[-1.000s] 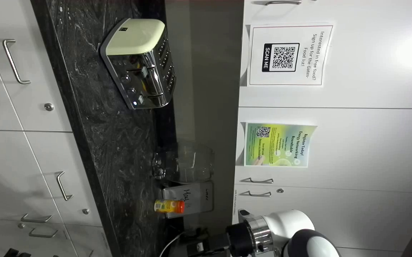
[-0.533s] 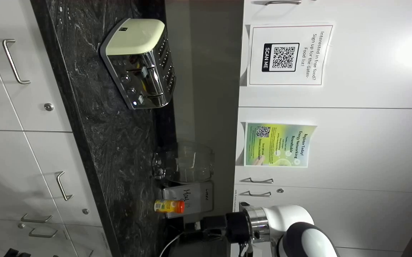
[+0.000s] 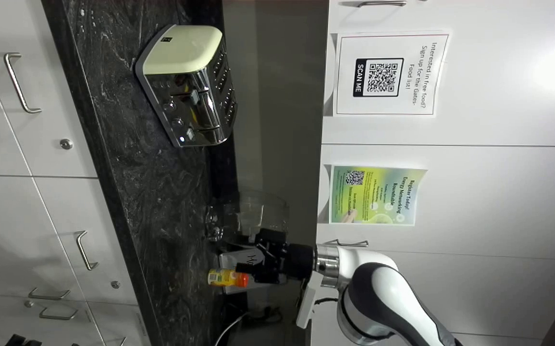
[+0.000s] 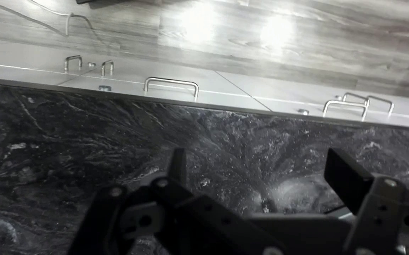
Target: Press the button on the bottom right corner of the toaster
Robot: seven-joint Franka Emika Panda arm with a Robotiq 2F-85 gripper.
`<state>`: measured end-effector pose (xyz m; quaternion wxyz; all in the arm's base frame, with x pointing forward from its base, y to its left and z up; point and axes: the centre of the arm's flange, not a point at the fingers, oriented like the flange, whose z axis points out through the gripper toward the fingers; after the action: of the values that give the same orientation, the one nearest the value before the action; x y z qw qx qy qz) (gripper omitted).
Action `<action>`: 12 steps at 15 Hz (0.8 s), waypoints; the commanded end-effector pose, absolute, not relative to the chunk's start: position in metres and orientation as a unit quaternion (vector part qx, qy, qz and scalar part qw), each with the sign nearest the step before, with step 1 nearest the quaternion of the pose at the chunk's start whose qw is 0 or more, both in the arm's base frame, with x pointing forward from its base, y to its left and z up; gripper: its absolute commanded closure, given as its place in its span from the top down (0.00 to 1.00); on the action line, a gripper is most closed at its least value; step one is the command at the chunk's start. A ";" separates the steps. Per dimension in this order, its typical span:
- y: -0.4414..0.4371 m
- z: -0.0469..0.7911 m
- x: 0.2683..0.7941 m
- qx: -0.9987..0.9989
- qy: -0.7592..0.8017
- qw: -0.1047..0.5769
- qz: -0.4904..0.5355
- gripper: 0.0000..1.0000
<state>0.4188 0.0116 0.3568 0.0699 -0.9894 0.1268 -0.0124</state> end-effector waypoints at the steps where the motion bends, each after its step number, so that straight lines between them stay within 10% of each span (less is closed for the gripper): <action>1: 0.032 0.337 0.457 -0.973 0.201 0.101 -0.052 1.00; 12: 0.041 0.321 0.463 -0.968 0.217 0.108 -0.067 1.00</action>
<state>0.4630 0.0410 0.3211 0.1081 -0.9680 0.2166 -0.0669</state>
